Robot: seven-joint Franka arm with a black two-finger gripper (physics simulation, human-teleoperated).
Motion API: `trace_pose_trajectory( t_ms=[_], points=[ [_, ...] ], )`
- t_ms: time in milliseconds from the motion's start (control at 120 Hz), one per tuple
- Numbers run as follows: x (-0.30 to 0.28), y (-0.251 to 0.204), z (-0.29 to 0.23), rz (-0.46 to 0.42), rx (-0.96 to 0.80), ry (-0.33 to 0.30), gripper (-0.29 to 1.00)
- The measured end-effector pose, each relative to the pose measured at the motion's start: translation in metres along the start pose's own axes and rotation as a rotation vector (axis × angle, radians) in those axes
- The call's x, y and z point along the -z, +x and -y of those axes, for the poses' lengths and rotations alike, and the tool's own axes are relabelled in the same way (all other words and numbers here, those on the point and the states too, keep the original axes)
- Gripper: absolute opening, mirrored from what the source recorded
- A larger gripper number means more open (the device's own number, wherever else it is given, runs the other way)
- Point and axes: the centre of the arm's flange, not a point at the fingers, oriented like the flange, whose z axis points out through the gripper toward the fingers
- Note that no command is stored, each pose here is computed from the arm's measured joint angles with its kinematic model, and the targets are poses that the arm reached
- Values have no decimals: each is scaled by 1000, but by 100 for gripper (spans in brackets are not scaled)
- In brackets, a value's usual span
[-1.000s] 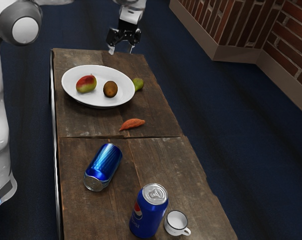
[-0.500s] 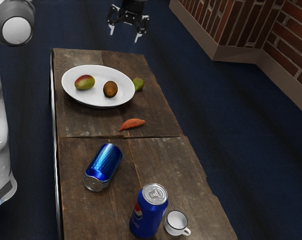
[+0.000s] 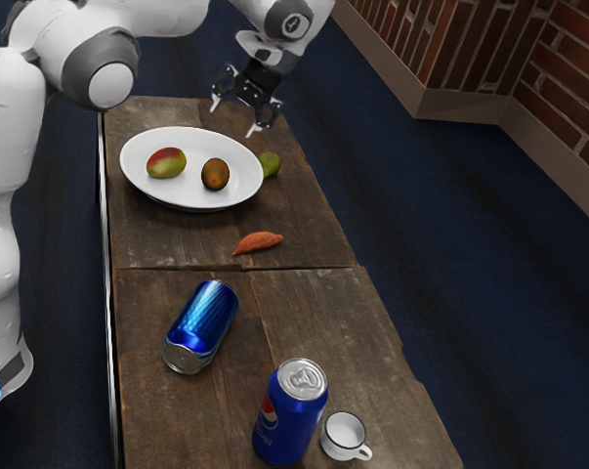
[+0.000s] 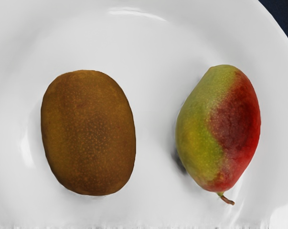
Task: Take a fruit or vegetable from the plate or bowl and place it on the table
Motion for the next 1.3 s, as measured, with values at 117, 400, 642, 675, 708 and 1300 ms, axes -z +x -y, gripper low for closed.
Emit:
trace_pose_trajectory(
  t_ms=[117,400,642,675,708,1300],
  points=[
    [-28,-36,-7,-25,-14,12,70],
    [-4,-40,-22,84,-110,63,70],
    [14,57,-127,156,-185,235,70],
    [10,67,-136,161,-188,253,70],
    [4,71,-141,158,-187,262,70],
    [-81,72,-144,-22,-171,155,70]
  ],
)
